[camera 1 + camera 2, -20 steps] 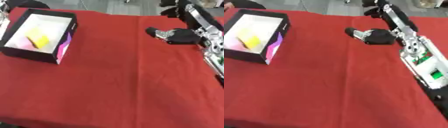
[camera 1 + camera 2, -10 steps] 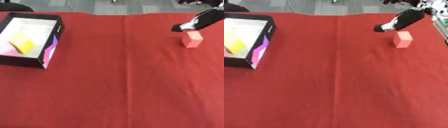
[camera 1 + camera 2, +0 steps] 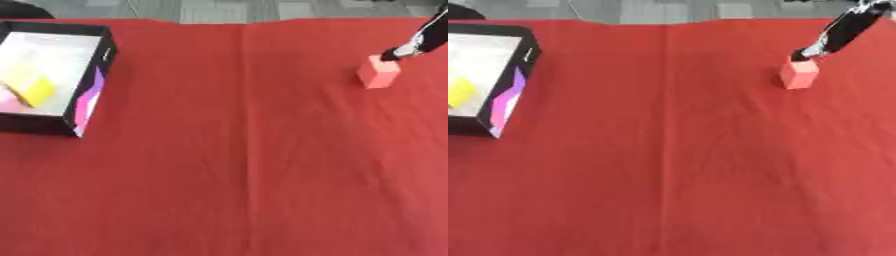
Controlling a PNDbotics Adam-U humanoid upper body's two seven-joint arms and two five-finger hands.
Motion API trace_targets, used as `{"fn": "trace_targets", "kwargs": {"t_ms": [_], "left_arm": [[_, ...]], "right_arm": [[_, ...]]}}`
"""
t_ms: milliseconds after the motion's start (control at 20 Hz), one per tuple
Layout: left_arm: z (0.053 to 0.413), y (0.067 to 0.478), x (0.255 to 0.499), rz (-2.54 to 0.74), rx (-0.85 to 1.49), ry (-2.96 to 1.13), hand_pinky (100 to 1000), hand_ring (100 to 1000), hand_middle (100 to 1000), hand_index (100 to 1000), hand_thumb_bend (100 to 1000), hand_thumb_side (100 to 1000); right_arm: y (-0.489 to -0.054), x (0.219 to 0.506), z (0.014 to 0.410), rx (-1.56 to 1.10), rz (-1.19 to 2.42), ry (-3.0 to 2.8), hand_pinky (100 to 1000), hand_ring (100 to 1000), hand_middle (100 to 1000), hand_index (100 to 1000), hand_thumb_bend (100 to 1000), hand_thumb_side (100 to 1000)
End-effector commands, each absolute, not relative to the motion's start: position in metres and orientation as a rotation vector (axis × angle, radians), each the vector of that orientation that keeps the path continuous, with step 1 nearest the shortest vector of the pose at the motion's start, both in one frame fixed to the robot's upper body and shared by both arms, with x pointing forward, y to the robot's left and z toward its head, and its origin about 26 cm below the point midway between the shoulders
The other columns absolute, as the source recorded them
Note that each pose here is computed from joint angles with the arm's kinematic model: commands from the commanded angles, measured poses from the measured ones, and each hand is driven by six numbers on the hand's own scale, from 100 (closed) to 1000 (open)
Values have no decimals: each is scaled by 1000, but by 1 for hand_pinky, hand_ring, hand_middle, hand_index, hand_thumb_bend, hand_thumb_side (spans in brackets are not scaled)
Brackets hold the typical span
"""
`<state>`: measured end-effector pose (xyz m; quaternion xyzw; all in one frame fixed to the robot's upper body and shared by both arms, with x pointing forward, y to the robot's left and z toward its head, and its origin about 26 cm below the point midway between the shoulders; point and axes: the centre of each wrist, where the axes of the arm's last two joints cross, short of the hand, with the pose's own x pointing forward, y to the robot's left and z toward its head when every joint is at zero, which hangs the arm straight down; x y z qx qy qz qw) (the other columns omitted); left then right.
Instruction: Pick up the objects with one hand, pass them to the other hand, and then place them into the box on the other side of the table.
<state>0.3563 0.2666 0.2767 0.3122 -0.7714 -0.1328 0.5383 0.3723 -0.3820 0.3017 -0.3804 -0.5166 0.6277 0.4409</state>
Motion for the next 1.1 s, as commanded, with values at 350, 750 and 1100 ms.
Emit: {"fn": "trace_targets", "kwargs": {"t_ms": [350,750,1100], "left_arm": [[294,259,350,-318,721,-1894,750,693,749,760,385,647],[295,257,347,-307,709,-1904,750,693,749,759,383,647],[293,260,346,-289,715,-1896,751,692,748,758,383,649]], "right_arm": [[-409,367,315,-1135,1553,-1211,967,916,862,867,575,128],[-429,372,301,-1240,1577,-1065,976,926,865,859,567,118],[-446,372,293,-1249,1572,-953,979,933,876,864,575,128]]}}
